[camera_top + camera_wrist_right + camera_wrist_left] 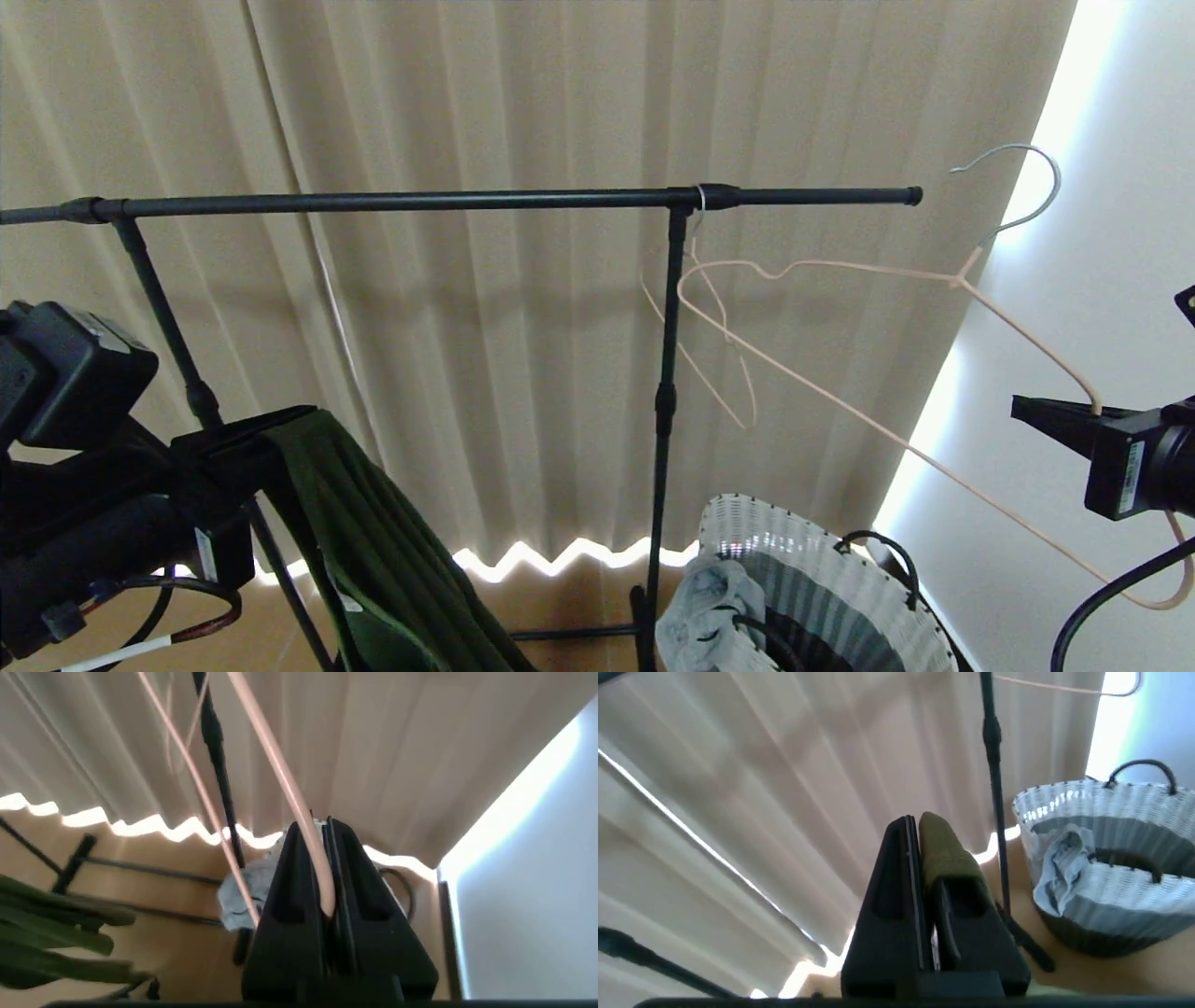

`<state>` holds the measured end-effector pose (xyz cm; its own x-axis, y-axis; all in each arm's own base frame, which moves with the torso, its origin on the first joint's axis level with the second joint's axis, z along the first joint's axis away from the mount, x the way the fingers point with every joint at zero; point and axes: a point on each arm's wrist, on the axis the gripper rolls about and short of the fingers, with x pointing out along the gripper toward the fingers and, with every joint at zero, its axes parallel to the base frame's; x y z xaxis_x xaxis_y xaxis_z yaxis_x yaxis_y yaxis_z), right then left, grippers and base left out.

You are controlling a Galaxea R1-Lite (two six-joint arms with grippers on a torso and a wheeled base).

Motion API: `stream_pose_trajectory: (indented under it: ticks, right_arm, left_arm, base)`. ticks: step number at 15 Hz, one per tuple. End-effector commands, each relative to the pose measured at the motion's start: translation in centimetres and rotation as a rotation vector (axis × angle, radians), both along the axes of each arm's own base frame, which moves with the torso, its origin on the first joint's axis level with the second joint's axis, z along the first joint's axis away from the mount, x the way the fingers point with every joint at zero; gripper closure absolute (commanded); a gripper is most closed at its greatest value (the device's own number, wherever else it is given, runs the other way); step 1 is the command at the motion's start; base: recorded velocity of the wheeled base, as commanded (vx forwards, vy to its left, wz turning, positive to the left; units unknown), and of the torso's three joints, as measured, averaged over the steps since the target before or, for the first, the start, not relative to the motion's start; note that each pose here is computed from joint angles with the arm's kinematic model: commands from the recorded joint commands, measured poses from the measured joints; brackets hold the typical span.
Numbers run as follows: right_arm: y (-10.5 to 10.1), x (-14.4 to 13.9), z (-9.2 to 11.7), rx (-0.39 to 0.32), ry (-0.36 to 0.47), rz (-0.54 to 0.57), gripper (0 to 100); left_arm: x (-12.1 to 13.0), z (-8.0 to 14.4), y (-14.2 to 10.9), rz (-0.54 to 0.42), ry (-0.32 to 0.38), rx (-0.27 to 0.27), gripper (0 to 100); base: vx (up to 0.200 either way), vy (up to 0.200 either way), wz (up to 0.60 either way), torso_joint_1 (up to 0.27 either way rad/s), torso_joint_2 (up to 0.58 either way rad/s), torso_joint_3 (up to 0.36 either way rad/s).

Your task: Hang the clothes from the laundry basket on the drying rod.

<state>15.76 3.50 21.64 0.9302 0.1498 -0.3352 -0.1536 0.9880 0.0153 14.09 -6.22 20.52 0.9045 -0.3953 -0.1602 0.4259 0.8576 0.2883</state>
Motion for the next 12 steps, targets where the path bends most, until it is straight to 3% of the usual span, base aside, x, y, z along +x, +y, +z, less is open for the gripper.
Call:
stream_pose_trajectory:
  ticks: [1, 11, 12]
  right_arm:
    - [0.1, 0.0, 0.0, 0.0, -0.002, 0.004, 100]
    - [0.6, -0.1, -0.7, -0.016, 0.028, 0.037, 100]
    - [0.7, -0.2, -1.2, -0.021, 0.044, 0.045, 100]
  left_arm:
    - [0.0, -0.1, 0.0, 0.001, 0.003, 0.002, 100]
    - [0.1, -0.2, -0.1, 0.001, 0.011, 0.005, 100]
    - [0.1, -0.3, 0.0, 0.002, 0.013, 0.009, 100]
  base:
    - [0.0, 0.2, 0.0, 0.012, 0.0, 0.007]
    - [0.0, 0.2, 0.0, 0.002, 0.0, 0.001]
    - [0.0, 0.0, 0.0, 0.0, 0.0, 0.0]
